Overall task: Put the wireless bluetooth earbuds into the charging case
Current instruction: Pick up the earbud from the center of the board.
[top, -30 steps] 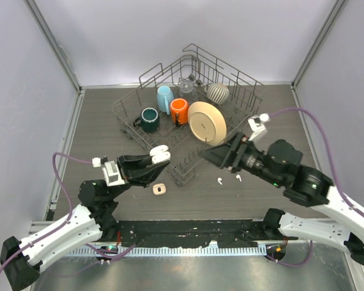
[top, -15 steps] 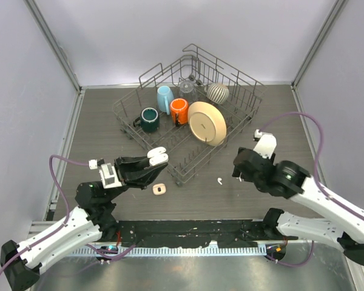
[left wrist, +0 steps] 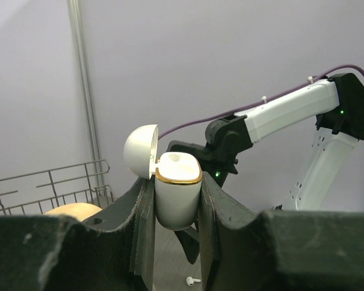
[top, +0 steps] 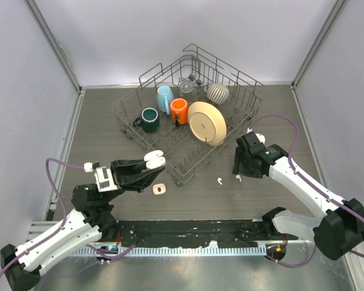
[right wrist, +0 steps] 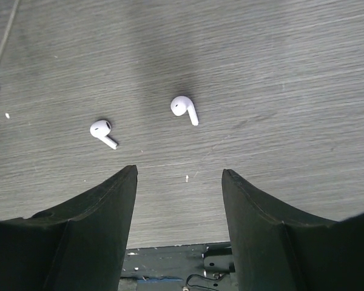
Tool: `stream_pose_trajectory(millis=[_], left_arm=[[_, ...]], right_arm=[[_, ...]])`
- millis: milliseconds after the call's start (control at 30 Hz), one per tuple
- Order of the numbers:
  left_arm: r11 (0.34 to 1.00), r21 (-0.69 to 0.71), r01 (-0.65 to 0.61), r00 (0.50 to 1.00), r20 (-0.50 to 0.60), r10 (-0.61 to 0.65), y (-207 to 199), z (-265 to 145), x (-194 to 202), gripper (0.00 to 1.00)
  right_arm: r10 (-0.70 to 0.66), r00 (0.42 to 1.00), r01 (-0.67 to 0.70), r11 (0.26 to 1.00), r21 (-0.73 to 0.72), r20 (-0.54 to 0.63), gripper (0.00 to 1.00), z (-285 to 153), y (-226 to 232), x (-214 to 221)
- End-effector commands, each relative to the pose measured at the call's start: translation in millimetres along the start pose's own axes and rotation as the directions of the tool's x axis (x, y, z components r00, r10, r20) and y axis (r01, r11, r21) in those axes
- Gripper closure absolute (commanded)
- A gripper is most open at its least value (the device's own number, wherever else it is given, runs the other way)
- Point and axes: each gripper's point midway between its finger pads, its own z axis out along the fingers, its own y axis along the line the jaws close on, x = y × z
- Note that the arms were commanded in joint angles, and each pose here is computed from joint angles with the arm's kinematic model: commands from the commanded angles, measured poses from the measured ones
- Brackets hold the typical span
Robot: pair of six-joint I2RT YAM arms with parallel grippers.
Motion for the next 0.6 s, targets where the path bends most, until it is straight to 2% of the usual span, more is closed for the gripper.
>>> stream_pose_trajectory(millis=[0, 200, 367, 567], left_arm=[[1.0, -0.018, -0.014, 1.0, 0.023, 0.014, 2, -2, -7, 1.0], [0.999, -0.028, -0.025, 1.0, 0.007, 0.026, 4, -4, -4, 1.0], [0.999, -0.031, -0.027, 1.0, -0.006, 0.027, 5, -3, 0, 1.0], [0.999, -0.027, -0.026, 0.999, -0.02, 0.025, 6, -3, 4, 1.0]], right_arm=[[0.029, 0.999, -0.03, 0.997, -0.068, -0.014, 0.37, 17, 13, 0], [0.103, 0.994, -0.105, 0.992, -0.073, -0.03, 0.37, 42, 13, 9], [0.159, 0.987, -0.157, 0.984, -0.085, 0.009, 0.37, 52, 14, 6], [0.188, 0.982, -0.188, 0.982, -0.033, 0.027, 0.37, 66, 3, 2]])
